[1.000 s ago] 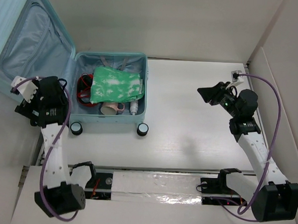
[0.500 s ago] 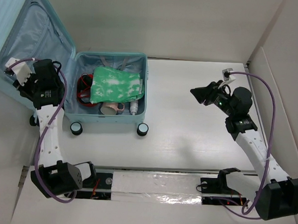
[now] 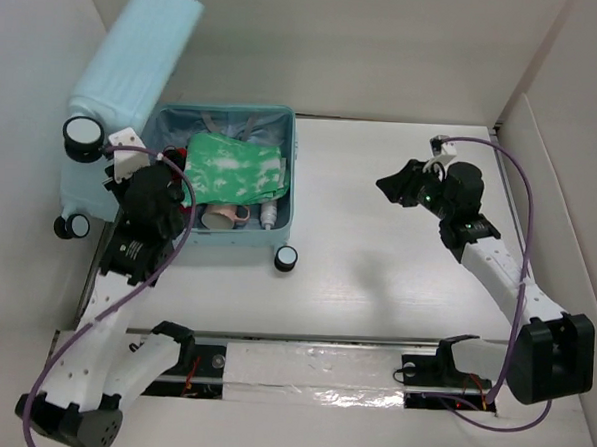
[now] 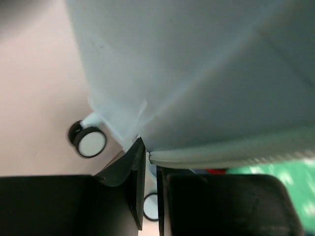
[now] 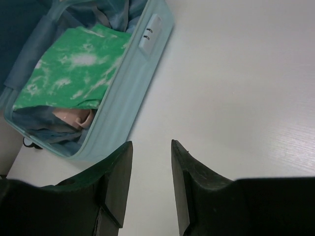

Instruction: Pack the luggage

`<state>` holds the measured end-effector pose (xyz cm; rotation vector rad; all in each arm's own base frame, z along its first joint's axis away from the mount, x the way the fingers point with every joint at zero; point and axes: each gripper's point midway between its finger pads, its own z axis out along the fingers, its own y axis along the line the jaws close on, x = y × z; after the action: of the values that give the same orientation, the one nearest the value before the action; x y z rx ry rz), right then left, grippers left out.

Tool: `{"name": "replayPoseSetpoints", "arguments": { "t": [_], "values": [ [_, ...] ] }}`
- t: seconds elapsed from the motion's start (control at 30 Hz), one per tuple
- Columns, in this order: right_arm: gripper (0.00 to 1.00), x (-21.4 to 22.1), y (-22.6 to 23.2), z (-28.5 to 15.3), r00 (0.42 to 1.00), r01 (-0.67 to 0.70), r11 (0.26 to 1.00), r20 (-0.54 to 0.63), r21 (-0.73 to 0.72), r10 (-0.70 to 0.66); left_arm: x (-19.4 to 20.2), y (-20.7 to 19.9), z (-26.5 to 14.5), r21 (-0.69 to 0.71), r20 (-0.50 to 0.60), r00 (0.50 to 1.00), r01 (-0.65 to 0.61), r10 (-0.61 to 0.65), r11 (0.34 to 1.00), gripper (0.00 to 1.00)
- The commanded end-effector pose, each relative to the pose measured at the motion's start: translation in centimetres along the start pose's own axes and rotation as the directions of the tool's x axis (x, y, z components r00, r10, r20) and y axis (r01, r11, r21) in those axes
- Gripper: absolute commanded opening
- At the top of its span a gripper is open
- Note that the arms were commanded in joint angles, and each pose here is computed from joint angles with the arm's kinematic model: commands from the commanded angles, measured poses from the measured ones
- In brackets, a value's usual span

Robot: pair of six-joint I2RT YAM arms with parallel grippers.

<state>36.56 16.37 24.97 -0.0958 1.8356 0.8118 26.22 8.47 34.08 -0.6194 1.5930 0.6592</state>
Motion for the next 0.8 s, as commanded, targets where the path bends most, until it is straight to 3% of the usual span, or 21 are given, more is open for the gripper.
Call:
{"name": "replayPoseSetpoints", "arguments": {
  "t": [0.0,0.07,0.1,0.17,0.2,0.23,0.27,0.3,0.37,0.4,0.5,0.57,0.6,0.63,0.67,0.7,0.77],
  "values": [
    [0.44,-1.6,1.4,0.7,0.999,0.036,0.999,0.030,-0.019,-0.035,-1.3,-5.7,-3.1,0.454,0.093,0.996,-0.054,0.013,0.889,0.00],
    [0.47,-1.8,1.2,0.8,0.999,0.037,0.999,0.032,-0.003,-0.037,-0.9,-8.8,-5.5,0.649,0.101,0.994,-0.089,0.030,0.755,0.00],
    [0.50,-1.6,1.1,0.9,0.999,0.037,0.999,0.027,0.011,-0.038,-0.5,-11.0,-7.7,0.772,0.096,0.995,-0.097,0.036,0.628,0.13],
    [0.54,-1.7,0.9,0.8,0.999,0.039,0.999,0.035,0.027,-0.040,-0.2,-12.9,-10.0,0.864,0.029,0.998,-0.052,0.054,0.500,0.46],
    [0.57,-1.9,0.5,0.7,0.998,0.038,0.998,0.042,0.048,-0.040,-0.1,-14.2,-12.6,0.935,0.012,0.997,-0.036,0.071,0.354,0.79],
    [0.58,-2.0,0.4,0.7,0.998,0.037,0.998,0.048,0.058,-0.040,0.2,-14.6,-13.7,0.956,-0.013,0.994,-0.020,0.112,0.294,0.85],
    [0.59,-2.0,0.3,0.6,0.998,0.036,0.997,0.054,0.064,-0.040,0.1,-14.9,-14.8,0.973,-0.031,0.992,0.002,0.120,0.233,0.87],
    [0.60,-2.2,0.3,0.6,0.997,0.036,0.997,0.059,0.067,-0.040,-0.2,-15.2,-17.3,0.995,-0.041,0.991,0.028,0.127,0.100,0.89],
    [0.60,-2.2,0.2,0.6,0.998,0.031,0.997,0.061,0.071,-0.035,-0.3,-15.0,-20.5,0.996,-0.054,0.982,0.067,0.184,-0.066,0.91],
    [0.60,-2.2,0.1,0.6,0.997,0.029,0.996,0.065,0.079,-0.034,-0.4,-14.7,-23.0,0.974,-0.060,0.976,0.103,0.207,-0.204,0.90],
    [0.57,-2.4,0.0,0.4,0.997,0.023,0.996,0.074,0.088,-0.030,-0.6,-13.2,-27.5,0.881,-0.031,0.966,0.147,0.255,-0.449,0.88],
    [0.48,-2.4,0.0,0.2,0.996,0.019,0.996,0.080,0.092,-0.026,-1.9,-13.4,-27.8,0.872,-0.021,0.975,0.127,0.223,-0.473,0.82],
    [0.30,-2.6,0.1,0.1,0.996,0.020,0.996,0.090,0.090,-0.028,-2.4,-13.8,-27.4,0.886,-0.070,0.973,0.162,0.220,-0.435,0.76],
    [0.20,-2.6,0.1,0.1,0.995,0.019,0.996,0.092,0.088,-0.028,-4.1,-14.5,-26.9,0.904,-0.069,0.987,0.123,0.143,-0.410,0.70],
    [0.12,-2.6,0.1,0.1,0.995,0.020,0.996,0.094,0.088,-0.028,-5.0,-15.2,-25.8,0.930,-0.106,0.988,0.139,0.112,-0.340,0.59],
    [0.02,-2.7,0.1,0.1,0.995,0.021,0.996,0.100,0.090,-0.030,-6.1,-16.4,-22.2,0.978,-0.156,0.987,0.161,0.047,-0.136,0.41],
    [0.00,-2.5,0.2,0.3,0.995,0.025,0.995,0.095,0.093,-0.034,-8.3,-17.4,-18.3,0.964,-0.258,0.965,0.261,-0.056,0.052,0.28]
  ]
}}
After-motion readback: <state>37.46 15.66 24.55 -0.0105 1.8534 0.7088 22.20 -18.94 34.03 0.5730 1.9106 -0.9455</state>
